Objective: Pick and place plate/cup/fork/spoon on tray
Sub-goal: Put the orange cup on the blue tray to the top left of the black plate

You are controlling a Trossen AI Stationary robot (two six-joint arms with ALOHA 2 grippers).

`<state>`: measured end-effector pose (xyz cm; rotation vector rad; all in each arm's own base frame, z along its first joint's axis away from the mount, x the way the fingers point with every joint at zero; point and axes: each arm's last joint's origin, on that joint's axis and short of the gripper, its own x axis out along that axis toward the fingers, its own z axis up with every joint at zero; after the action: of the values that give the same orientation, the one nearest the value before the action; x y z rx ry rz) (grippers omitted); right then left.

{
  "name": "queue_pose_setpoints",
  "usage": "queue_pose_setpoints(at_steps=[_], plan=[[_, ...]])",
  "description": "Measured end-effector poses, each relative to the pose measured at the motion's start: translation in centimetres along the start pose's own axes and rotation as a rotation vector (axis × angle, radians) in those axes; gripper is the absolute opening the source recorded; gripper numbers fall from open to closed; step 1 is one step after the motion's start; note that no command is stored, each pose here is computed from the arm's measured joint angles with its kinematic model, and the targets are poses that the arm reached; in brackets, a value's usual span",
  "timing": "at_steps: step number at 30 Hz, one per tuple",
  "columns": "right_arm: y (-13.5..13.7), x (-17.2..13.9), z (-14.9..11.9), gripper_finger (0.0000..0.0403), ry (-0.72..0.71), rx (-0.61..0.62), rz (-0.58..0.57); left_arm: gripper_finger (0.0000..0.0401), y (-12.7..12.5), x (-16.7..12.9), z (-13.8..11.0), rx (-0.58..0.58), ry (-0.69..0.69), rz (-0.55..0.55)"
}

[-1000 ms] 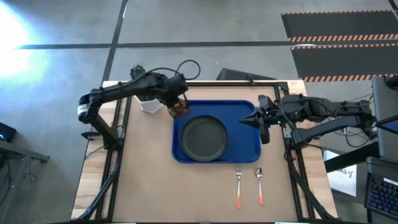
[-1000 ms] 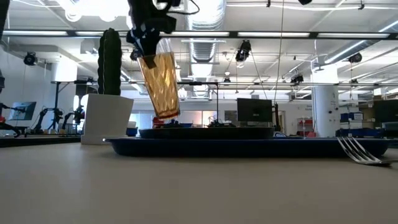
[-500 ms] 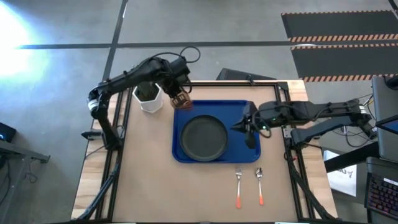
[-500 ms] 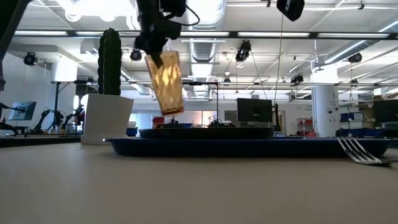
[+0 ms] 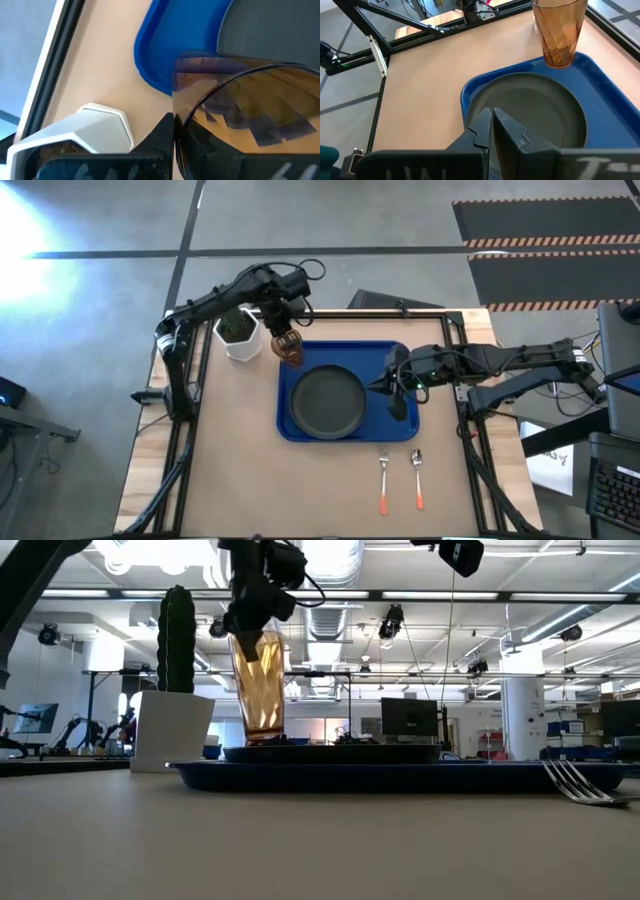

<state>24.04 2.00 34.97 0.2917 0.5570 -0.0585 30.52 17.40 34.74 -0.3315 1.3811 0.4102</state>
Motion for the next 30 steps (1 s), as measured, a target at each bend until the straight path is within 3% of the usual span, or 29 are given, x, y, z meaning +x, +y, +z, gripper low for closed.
queue_pose_setpoints(at_steps=[30], plan=[[0.0, 0.0, 0.0, 0.0009, 0.0, 0.0, 0.0, 0.0, 1.6, 4.4, 2.6, -0.011, 0.029, -0.056]])
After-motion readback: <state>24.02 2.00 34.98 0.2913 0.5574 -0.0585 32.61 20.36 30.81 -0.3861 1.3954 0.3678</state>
